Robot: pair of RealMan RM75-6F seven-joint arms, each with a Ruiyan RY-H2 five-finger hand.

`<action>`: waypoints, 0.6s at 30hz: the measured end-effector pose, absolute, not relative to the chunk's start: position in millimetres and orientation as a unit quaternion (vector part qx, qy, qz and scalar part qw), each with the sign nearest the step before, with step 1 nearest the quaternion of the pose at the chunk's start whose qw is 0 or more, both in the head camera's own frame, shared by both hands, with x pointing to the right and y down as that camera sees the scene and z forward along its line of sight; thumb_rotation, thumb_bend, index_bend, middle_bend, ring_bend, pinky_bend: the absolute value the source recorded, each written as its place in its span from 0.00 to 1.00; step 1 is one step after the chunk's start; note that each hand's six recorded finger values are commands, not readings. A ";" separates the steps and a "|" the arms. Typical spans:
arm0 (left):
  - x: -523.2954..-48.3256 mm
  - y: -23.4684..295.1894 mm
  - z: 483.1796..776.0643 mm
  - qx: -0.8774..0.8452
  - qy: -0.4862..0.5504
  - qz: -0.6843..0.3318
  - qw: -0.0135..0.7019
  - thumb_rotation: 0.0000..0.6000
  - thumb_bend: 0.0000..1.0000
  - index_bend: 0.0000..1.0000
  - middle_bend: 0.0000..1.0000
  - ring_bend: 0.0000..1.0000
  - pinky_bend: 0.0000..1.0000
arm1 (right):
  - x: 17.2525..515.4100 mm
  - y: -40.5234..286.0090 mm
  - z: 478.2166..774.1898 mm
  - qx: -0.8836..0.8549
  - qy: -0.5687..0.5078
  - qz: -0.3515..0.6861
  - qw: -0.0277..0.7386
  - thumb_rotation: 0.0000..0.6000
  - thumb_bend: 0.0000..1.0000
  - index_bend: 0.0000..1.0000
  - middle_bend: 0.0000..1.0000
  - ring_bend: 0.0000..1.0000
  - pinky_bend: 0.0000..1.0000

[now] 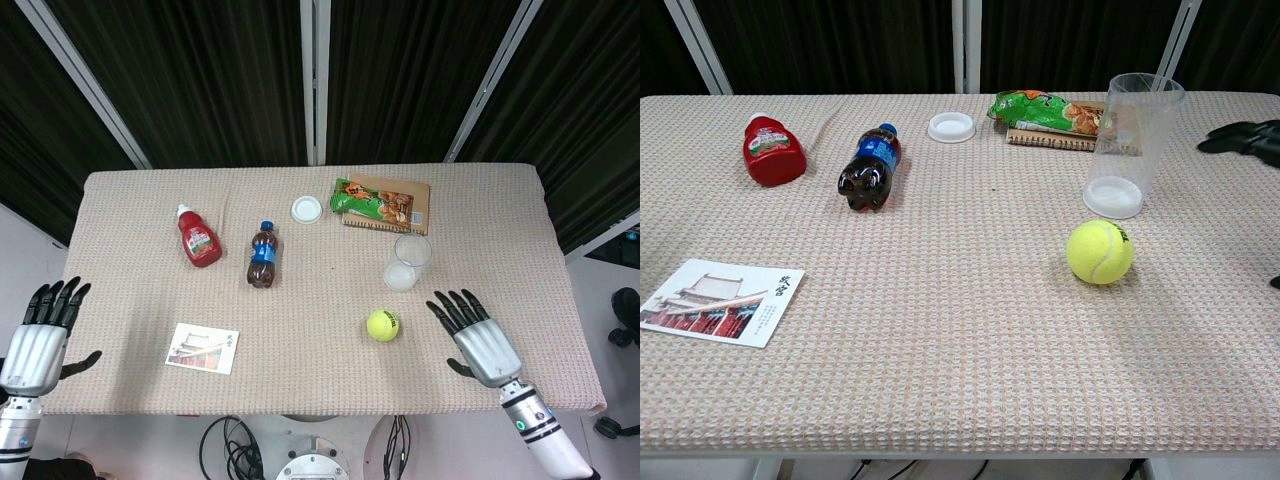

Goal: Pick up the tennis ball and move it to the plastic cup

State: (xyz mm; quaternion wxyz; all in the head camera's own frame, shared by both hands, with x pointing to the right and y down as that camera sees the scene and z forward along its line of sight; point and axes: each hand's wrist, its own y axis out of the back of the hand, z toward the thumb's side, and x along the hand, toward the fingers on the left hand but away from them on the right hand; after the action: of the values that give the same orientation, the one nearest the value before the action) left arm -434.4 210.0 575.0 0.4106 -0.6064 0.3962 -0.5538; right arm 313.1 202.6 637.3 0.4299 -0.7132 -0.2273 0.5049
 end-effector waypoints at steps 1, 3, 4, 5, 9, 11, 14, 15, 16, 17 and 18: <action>-434.7 210.3 575.3 -0.606 0.396 -0.554 0.410 1.00 0.03 0.00 0.00 0.00 0.00 | 306.7 201.8 642.6 -0.718 -0.220 0.504 0.428 1.00 0.13 0.00 0.00 0.00 0.00; -436.6 210.9 576.1 -0.604 0.396 -0.557 0.409 1.00 0.03 0.00 0.00 0.00 0.00 | 292.5 200.0 654.5 -0.727 -0.206 0.502 0.421 1.00 0.14 0.00 0.00 0.00 0.00; -437.3 210.9 576.3 -0.603 0.396 -0.559 0.410 1.00 0.03 0.00 0.00 0.00 0.00 | 286.5 199.4 659.1 -0.730 -0.203 0.501 0.418 1.00 0.14 0.00 0.00 0.00 0.00; -438.9 210.8 577.0 -0.599 0.395 -0.562 0.411 1.00 0.03 0.00 0.00 0.00 0.00 | 279.1 198.9 664.9 -0.735 -0.200 0.500 0.413 1.00 0.14 0.00 0.00 0.00 0.00; -441.3 211.3 579.3 -0.596 0.395 -0.567 0.409 1.00 0.03 0.00 0.00 0.00 0.00 | 261.2 198.6 683.0 -0.741 -0.185 0.500 0.408 1.00 0.16 0.00 0.00 0.00 0.02; -442.9 211.5 579.8 -0.594 0.396 -0.569 0.408 1.00 0.03 0.00 0.00 0.00 0.00 | 257.3 197.3 690.0 -0.741 -0.179 0.504 0.407 1.00 0.17 0.00 0.00 0.00 0.06; -445.2 211.5 580.0 -0.591 0.397 -0.573 0.406 1.00 0.03 0.00 0.00 0.00 0.00 | 250.2 193.7 696.2 -0.740 -0.180 0.504 0.408 1.00 0.18 0.00 0.00 0.00 0.13; -446.1 211.4 580.0 -0.591 0.399 -0.573 0.405 1.00 0.03 0.00 0.00 0.00 0.00 | 248.3 192.4 697.7 -0.739 -0.180 0.503 0.410 1.00 0.18 0.00 0.01 0.00 0.15; -447.0 211.3 580.1 -0.590 0.399 -0.574 0.404 1.00 0.03 0.00 0.00 0.00 0.00 | 246.4 191.0 699.3 -0.739 -0.181 0.502 0.411 1.00 0.19 0.00 0.01 0.00 0.16; -447.7 211.5 580.4 -0.590 0.399 -0.575 0.404 1.00 0.03 0.00 0.00 0.00 0.00 | 243.5 189.1 701.6 -0.739 -0.182 0.501 0.413 1.00 0.20 0.00 0.02 0.01 0.17; -448.1 211.7 580.8 -0.590 0.399 -0.575 0.403 1.00 0.03 0.00 0.00 0.00 0.00 | 241.1 187.6 703.5 -0.739 -0.182 0.500 0.413 1.00 0.20 0.00 0.03 0.02 0.19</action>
State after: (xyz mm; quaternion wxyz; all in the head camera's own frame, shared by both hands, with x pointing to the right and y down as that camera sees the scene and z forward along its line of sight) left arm -448.1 211.7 580.8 0.4028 -0.5899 0.3986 -0.5753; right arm 241.1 187.6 703.5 0.4133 -0.7391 -0.1824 0.4997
